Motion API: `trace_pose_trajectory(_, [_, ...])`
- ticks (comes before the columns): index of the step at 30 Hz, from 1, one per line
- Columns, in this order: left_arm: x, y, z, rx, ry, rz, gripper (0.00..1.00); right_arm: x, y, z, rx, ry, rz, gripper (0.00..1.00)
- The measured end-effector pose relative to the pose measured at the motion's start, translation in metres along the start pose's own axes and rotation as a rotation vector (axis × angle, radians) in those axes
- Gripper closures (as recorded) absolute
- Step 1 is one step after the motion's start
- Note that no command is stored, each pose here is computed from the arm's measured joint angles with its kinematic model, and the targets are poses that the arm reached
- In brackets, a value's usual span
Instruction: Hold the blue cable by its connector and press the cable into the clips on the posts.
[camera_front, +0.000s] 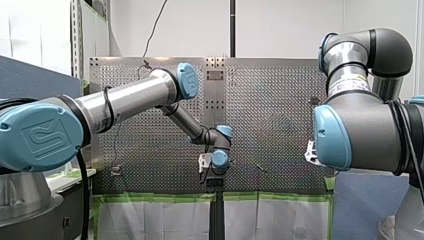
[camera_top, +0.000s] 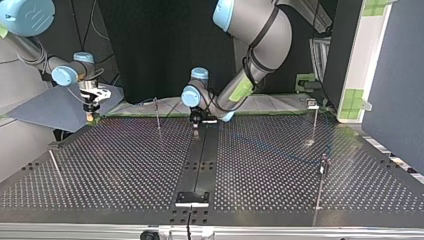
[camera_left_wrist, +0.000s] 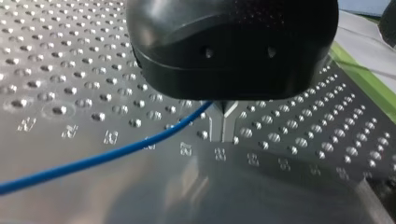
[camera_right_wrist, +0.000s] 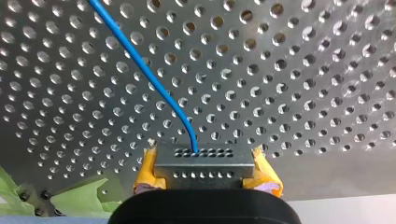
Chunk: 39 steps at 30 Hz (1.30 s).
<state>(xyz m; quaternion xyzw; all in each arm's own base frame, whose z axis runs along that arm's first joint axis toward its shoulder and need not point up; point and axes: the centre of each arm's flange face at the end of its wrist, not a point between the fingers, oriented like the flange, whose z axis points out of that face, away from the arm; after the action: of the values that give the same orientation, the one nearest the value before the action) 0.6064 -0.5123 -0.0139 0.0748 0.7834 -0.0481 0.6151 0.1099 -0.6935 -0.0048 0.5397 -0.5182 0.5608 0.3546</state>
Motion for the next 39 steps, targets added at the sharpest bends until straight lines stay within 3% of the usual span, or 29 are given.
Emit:
trace_pose_trajectory(8, [-0.001,0.011,0.006,-0.015,0.004,-0.002,1.0,-0.022,0.001,0.012,0.005,-0.028,0.002,1.0])
trace_pose_trajectory(14, [0.005,0.011,0.002,-0.015,0.024,0.009,1.0,-0.034,-0.007,0.022,0.036,-0.063,-0.011,1.0])
trace_pose_trajectory(19, [0.025,0.008,-0.004,-0.009,0.054,0.03,1.0,-0.029,-0.013,0.03,0.055,-0.053,-0.018,1.0])
trace_pose_trajectory(24, [0.039,0.01,0.0,-0.03,0.084,0.056,1.0,-0.023,-0.018,0.037,0.065,-0.035,-0.023,1.0])
trace_pose_trajectory(34, [0.015,0.014,0.017,-0.056,0.076,0.059,1.0,-0.009,-0.01,0.051,0.014,0.009,-0.019,1.0])
trace_pose_trajectory(39, [0.015,0.016,0.016,-0.061,0.082,0.063,1.0,-0.008,-0.008,0.053,0.006,0.012,-0.018,1.0])
